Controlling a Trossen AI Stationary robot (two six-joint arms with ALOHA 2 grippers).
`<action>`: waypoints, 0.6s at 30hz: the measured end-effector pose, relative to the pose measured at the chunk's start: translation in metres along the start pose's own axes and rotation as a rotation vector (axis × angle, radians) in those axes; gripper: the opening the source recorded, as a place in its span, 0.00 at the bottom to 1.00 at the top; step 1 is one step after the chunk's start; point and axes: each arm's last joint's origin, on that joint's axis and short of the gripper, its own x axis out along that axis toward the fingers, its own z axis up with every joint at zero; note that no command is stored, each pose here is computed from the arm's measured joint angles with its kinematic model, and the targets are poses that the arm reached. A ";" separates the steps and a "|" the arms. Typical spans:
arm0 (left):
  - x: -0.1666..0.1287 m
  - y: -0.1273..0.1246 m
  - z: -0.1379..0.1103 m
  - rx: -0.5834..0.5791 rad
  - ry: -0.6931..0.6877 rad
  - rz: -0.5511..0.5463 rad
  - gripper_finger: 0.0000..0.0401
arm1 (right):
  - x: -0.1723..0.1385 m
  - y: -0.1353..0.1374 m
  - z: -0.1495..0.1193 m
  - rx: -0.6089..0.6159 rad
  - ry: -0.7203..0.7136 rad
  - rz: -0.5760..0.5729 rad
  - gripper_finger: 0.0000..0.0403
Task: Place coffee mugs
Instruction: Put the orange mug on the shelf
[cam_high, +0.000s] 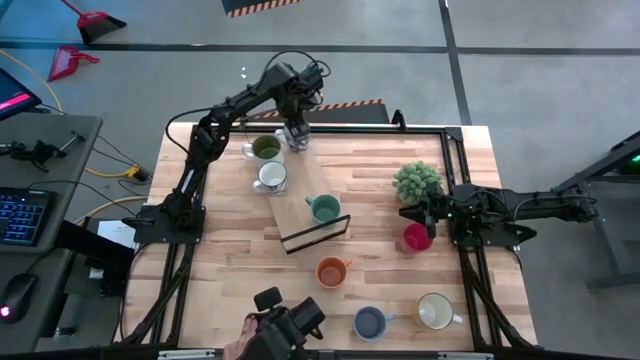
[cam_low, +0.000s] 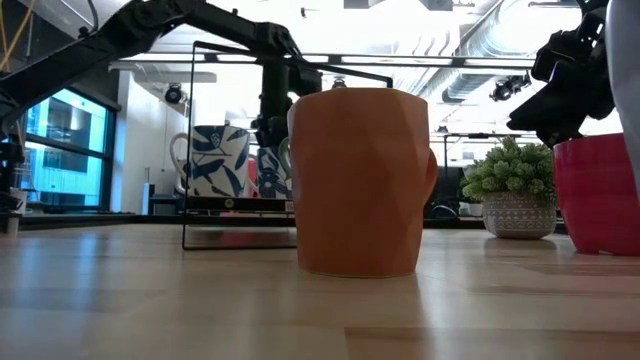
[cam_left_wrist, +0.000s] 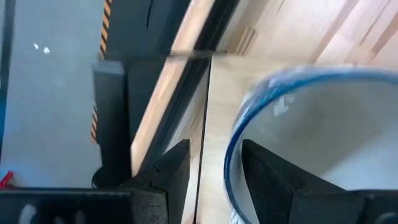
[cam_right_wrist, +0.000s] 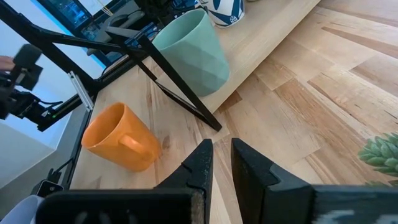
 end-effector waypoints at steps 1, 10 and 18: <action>-0.001 0.000 0.000 -0.002 0.001 0.000 0.34 | 0.000 0.000 0.000 0.000 0.000 0.000 0.10; -0.027 0.001 -0.008 -0.046 -0.044 0.008 0.35 | 0.000 0.000 0.000 0.000 0.000 0.000 0.10; -0.083 -0.001 -0.033 -0.104 -0.148 0.017 0.35 | 0.000 0.000 0.000 -0.008 0.000 0.000 0.10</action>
